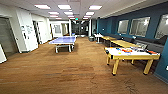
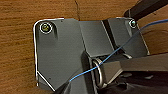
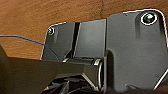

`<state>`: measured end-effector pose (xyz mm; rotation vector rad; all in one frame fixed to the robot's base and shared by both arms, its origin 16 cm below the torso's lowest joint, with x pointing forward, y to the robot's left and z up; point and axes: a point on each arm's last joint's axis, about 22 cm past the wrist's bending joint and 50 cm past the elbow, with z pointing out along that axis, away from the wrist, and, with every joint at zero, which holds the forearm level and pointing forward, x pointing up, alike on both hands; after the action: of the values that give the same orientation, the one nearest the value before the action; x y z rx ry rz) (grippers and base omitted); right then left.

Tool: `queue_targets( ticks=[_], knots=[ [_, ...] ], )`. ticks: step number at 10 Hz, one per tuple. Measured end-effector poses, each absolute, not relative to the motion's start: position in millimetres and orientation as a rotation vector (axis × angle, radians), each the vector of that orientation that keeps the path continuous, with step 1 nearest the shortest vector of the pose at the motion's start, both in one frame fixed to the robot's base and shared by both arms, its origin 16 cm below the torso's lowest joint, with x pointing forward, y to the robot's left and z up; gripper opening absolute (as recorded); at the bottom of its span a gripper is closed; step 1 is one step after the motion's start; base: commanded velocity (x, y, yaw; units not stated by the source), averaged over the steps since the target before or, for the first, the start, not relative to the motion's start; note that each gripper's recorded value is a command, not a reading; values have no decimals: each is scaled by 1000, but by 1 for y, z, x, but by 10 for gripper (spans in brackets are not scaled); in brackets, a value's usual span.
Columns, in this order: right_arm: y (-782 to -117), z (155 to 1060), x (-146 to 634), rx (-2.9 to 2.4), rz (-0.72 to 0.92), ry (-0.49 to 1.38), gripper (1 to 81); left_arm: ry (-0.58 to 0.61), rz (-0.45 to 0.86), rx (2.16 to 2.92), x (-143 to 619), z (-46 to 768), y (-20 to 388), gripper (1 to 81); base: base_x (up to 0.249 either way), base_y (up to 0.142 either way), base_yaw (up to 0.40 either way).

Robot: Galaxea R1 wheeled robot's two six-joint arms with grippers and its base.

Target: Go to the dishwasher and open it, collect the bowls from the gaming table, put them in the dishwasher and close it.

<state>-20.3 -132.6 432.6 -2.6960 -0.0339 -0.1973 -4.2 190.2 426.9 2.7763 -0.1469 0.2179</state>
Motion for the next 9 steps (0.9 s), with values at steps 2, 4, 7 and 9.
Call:
queue_targets(
  ticks=[2, 4, 7, 9],
  knots=[
    [-133, 432, -21, -2697, -195, -34, 811, -147, 216, 2777, -5, 427, 191, 811, 194, 0, 0],
    [-133, 433, -20, -2696, -198, -34, 811, -147, 218, 2776, -4, 427, 190, 811, 194, 0, 0],
    [-134, 432, -21, -2697, -197, -35, 811, -147, 217, 2773, -5, 427, 188, 811, 194, 0, 0],
    [-133, 433, -21, -2696, -197, -34, 811, -147, 216, 2774, -5, 427, 188, 811, 194, 0, 0]
  ],
)
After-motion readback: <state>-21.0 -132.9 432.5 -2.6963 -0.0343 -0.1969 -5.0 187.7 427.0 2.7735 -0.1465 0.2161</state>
